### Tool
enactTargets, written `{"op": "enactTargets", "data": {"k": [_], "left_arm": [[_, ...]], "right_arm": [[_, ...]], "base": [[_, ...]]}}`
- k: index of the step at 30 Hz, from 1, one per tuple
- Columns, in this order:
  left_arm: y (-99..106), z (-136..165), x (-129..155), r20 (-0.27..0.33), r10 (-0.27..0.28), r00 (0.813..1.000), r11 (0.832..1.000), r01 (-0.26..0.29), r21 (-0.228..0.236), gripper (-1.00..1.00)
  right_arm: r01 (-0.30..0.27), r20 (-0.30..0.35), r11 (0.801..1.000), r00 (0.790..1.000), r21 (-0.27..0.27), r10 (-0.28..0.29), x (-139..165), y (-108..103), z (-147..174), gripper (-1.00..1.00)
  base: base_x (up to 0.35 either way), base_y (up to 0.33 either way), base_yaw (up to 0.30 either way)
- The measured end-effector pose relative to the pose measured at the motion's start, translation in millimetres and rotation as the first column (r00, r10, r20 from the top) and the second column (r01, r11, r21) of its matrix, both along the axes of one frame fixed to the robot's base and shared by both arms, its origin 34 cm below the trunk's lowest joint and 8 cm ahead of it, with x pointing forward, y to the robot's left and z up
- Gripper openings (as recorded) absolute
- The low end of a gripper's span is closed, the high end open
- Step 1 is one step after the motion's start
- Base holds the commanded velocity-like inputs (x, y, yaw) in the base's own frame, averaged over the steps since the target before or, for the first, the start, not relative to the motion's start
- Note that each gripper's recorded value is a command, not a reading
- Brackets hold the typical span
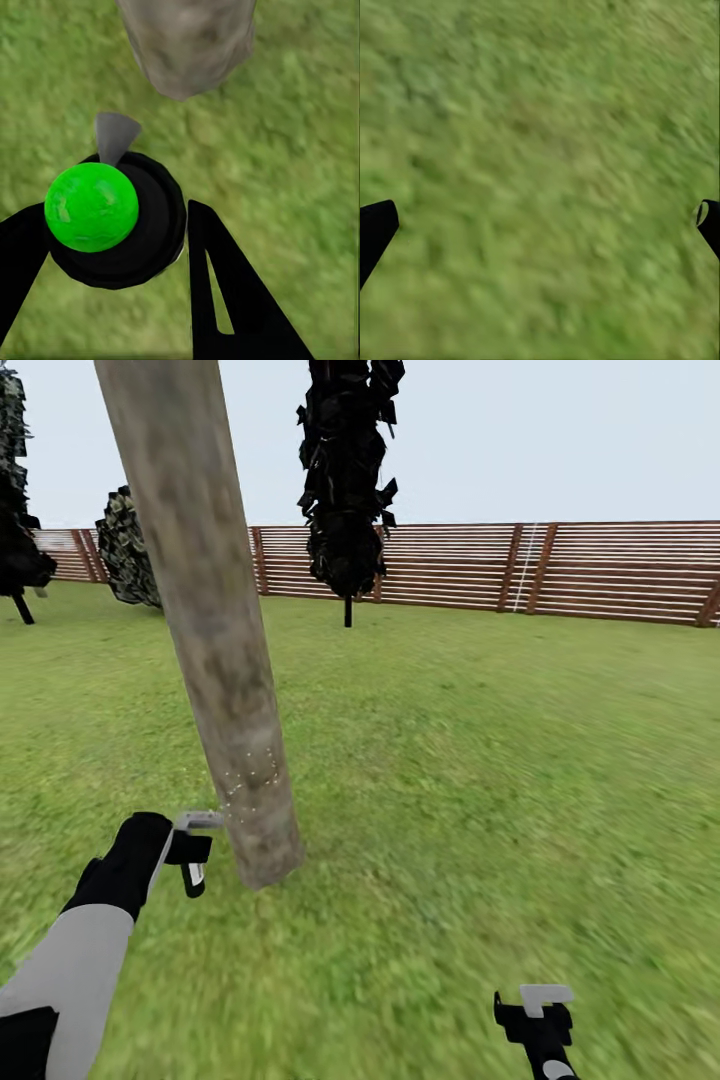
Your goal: In the garden, pick up the pesticide atomizer on the floor and spray pesticide onto both trees until each tree trunk is fully covered.
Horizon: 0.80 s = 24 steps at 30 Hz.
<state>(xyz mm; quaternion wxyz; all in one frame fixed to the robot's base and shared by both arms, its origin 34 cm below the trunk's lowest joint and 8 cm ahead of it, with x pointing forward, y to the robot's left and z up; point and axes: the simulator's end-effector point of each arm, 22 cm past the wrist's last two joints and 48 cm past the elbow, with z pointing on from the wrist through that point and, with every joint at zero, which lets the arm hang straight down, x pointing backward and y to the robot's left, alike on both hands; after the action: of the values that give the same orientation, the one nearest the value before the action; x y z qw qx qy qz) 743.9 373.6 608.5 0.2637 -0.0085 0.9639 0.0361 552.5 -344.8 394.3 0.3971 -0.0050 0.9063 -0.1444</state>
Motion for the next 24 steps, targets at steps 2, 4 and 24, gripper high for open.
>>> {"op": "enactTargets", "data": {"k": [2, 4, 24], "left_arm": [[-19.2, -3.6, 2.4, 0.000, 0.001, 1.000, 1.000, -0.001, 0.004, -1.00], [-21.2, -2.7, 3.5, 0.004, 0.004, 1.000, 1.000, -0.004, 0.012, -1.00], [-0.3, -59.0, -48.5, -0.063, 0.057, 0.996, 0.998, -0.058, -0.003, -1.00]], "right_arm": [[0.001, 0.000, 1.000, 1.000, -0.001, -0.001, -0.1, -1.3, 0.1, 1.00], [0.002, 0.000, 1.000, 1.000, -0.002, -0.002, -0.1, -2.1, 0.3, 1.00], [0.001, 0.000, 1.000, 1.000, -0.003, -0.001, -0.1, -2.6, 0.2, 1.00]], "base": [[0.000, 0.000, 0.038], [0.000, 0.000, 0.011], [0.063, -0.185, 0.000]]}}
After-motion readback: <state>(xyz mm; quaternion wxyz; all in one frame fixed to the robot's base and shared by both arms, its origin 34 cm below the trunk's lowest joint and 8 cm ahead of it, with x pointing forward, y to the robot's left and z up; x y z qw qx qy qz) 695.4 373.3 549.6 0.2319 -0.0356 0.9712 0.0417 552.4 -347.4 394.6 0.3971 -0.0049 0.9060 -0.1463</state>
